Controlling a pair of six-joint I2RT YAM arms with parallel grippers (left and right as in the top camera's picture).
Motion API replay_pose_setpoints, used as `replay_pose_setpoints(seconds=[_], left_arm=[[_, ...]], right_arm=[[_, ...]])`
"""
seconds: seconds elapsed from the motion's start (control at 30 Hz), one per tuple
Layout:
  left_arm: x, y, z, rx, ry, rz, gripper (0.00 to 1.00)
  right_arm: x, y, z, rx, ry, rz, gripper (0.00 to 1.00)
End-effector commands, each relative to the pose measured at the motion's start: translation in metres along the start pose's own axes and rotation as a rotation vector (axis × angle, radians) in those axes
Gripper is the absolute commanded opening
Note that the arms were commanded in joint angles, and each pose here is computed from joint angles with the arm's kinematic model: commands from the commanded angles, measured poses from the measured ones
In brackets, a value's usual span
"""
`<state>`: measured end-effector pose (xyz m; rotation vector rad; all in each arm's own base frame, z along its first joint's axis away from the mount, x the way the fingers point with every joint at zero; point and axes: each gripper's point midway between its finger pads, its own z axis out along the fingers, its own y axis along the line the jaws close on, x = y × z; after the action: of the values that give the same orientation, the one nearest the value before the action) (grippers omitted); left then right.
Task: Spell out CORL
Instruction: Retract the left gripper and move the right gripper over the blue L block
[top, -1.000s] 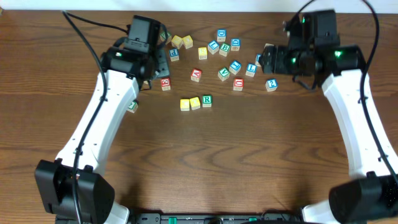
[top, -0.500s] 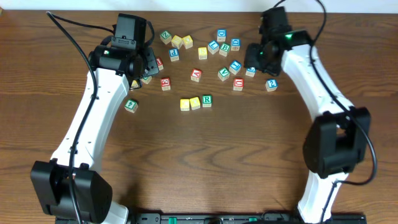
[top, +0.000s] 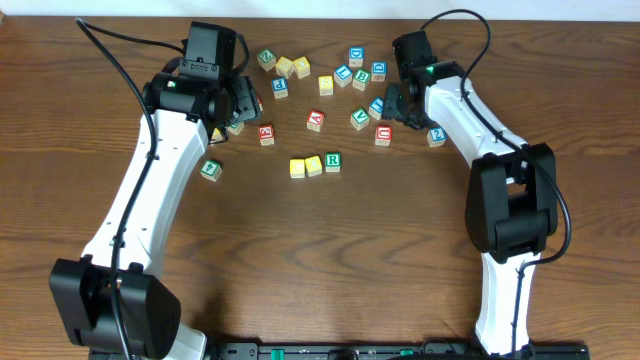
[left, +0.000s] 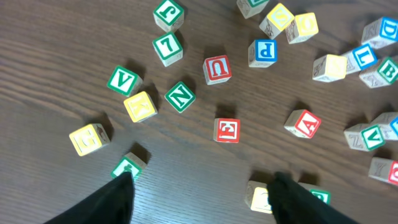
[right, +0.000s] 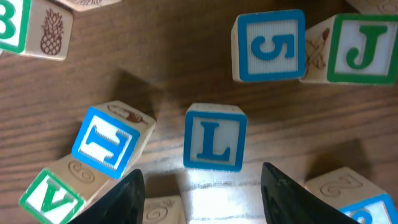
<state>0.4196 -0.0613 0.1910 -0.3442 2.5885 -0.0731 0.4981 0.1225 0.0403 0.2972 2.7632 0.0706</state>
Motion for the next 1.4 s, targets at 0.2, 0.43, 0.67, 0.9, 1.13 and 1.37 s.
replay_pose_setpoints(seconds=[0.2,0.43,0.67,0.9,1.13,1.37], left_arm=[[-0.001,0.005,-0.003,-0.011,-0.006,0.004,0.98],[-0.001,0.005,-0.003,-0.011,-0.006,0.004,0.98],[-0.001,0.005,-0.003,-0.011,-0.006,0.004,0.98],[-0.001,0.005,-0.003,-0.011,-0.006,0.004,0.98],[-0.001,0.005,-0.003,-0.011,-0.006,0.004,0.98],[-0.001,0.005,-0.003,-0.011,-0.006,0.004,0.98]], right_arm=[[-0.016,-0.008,0.005,0.028,-0.055,-0.038,0.58],[-0.011,-0.009,0.027,0.034,-0.035,-0.041,0.56],[-0.011,-0.01,0.037,0.04,-0.043,-0.048,0.44],[-0.014,-0.011,0.037,0.038,-0.05,-0.044,0.36],[-0.013,-0.012,0.036,0.04,-0.045,-0.059,0.25],[-0.015,-0.012,0.02,0.038,-0.049,-0.06,0.19]])
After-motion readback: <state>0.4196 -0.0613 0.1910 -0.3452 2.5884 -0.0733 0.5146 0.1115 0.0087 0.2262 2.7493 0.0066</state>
